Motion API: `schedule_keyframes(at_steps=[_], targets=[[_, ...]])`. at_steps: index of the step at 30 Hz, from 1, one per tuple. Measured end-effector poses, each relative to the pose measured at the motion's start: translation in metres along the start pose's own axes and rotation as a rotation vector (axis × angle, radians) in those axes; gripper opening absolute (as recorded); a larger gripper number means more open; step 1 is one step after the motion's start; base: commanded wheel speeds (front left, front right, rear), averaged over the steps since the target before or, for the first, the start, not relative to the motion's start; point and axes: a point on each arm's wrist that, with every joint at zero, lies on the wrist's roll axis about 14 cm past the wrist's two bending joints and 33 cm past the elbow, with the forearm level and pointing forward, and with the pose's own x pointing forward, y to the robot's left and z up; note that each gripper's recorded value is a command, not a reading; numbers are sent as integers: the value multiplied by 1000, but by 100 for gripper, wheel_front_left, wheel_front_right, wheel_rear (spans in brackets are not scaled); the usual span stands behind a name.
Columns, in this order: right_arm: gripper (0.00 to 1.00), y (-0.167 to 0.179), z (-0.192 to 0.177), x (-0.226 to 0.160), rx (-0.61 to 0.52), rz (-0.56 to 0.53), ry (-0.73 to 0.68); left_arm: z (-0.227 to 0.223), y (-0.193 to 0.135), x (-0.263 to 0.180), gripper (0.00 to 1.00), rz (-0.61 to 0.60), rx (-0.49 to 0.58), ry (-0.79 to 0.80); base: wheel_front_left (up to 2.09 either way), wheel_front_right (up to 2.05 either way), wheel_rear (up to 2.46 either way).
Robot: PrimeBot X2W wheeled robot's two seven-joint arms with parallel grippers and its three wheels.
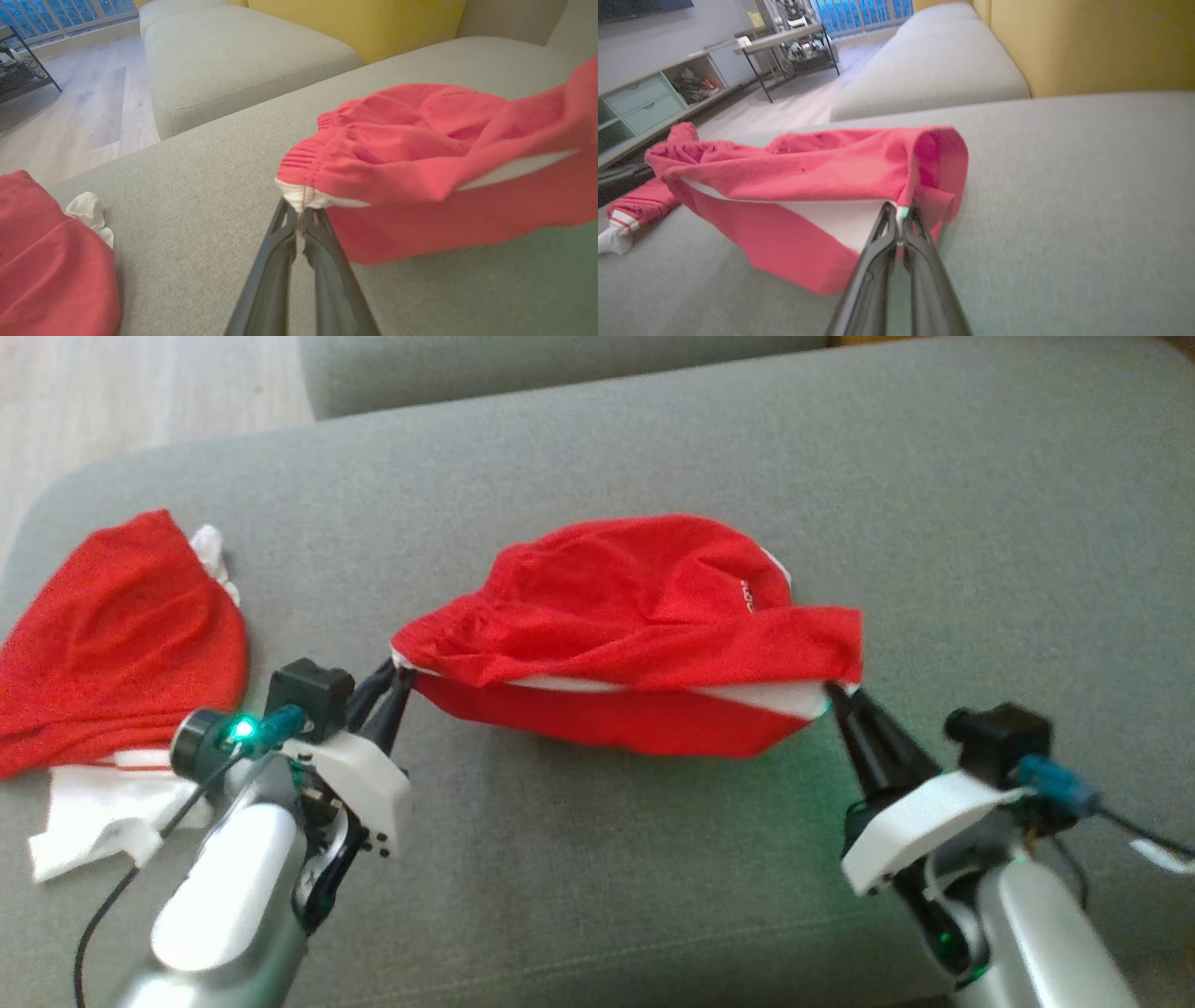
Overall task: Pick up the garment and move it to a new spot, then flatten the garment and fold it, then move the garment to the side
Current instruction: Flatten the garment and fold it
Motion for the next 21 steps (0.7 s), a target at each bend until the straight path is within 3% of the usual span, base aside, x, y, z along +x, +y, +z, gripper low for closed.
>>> schedule_keyframes(at_steps=[6,16,21], targets=[[0,-4,52,-2,-42,-15,-103,23,-6,-24,0,-28,-113,-11,0,0,0],[0,13,121,5,-85,24,-258,114,-4,-68,0,-75,-316,-197,0,0,0],[0,21,163,4,-109,33,-371,150,8,-91,0,-41,-370,-291,0,0,0]])
